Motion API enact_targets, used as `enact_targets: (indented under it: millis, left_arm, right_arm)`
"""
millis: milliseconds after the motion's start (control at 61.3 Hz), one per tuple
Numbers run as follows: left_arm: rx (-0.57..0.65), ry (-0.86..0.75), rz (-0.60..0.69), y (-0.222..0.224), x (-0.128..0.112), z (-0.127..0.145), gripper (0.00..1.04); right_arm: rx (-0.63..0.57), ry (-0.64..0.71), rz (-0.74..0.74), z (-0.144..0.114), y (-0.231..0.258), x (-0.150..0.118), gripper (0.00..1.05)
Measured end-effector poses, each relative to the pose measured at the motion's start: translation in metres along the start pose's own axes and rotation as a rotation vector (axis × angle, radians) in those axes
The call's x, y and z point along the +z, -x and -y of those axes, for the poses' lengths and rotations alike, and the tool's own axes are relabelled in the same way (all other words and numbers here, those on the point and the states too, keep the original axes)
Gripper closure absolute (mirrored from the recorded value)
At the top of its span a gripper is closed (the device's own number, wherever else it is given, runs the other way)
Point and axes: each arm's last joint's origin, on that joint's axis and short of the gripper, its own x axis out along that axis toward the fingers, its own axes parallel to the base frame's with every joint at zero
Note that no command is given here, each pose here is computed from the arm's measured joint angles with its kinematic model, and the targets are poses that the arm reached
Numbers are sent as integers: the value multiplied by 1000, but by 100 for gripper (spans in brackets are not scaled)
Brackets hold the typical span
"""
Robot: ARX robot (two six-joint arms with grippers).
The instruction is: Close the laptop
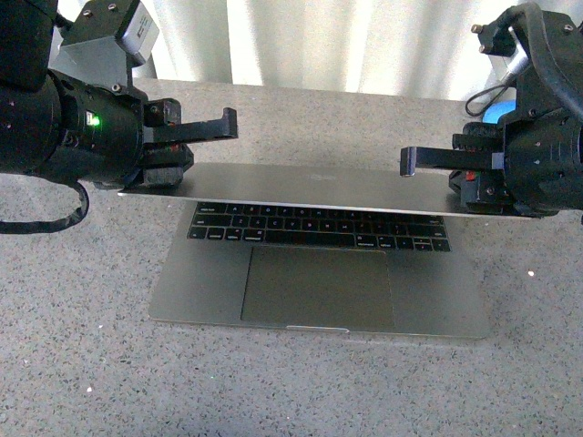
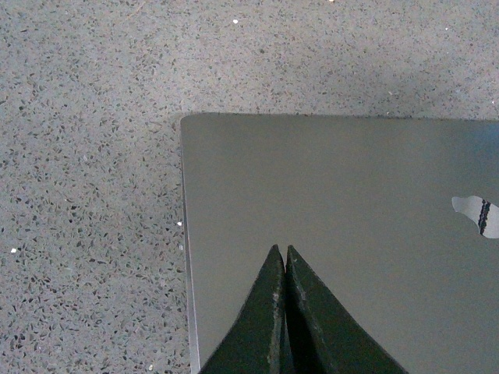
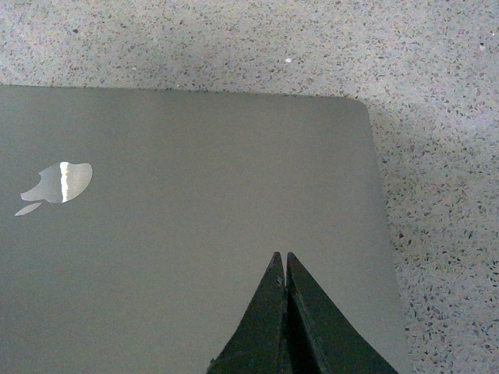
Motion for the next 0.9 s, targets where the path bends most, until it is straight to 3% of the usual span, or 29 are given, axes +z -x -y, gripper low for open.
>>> enact_targets:
  millis: [897]
  left_arm:
    - [-7, 24, -40, -5, -24, -2, 101]
  right_arm:
    - [-3, -9, -39, 5, -4, -21, 104]
